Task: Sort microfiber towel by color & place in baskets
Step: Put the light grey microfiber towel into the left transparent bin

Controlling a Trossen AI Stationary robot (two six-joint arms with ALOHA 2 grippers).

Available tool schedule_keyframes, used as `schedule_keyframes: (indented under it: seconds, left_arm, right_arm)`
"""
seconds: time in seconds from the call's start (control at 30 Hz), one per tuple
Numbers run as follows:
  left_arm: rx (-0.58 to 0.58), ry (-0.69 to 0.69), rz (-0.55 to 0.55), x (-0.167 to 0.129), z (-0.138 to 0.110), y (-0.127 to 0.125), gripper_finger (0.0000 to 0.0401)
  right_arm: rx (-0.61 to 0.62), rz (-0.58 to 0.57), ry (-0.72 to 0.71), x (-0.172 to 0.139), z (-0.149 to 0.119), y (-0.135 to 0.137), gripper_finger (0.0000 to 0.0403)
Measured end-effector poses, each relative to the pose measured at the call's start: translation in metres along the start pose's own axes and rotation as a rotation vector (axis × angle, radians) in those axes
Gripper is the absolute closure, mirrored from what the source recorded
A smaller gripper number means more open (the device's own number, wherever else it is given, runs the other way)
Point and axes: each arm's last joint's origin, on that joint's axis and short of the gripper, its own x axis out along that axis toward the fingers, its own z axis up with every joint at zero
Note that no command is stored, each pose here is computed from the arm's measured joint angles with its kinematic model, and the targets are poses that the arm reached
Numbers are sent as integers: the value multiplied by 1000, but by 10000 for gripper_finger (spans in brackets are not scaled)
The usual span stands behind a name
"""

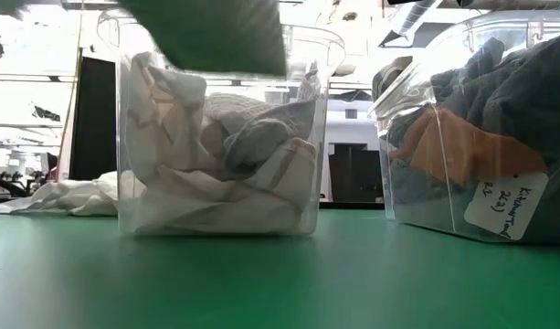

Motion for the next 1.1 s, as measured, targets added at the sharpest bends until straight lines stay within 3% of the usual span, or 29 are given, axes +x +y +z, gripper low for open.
schedule_keyframes:
  seconds: [0.2, 0.83, 1.1]
  left_arm:
    - [-17, -142, 108, 5, 20, 37, 401]
    - [42, -606, 293, 8, 60, 88, 401]
    - [16, -630, 290, 14, 58, 96, 401]
  right_arm:
    - [0, 0, 0, 0, 0, 0, 218]
    - [-7, -2, 4, 0, -1, 0, 218]
    - [-7, -2, 5, 0, -1, 0, 218]
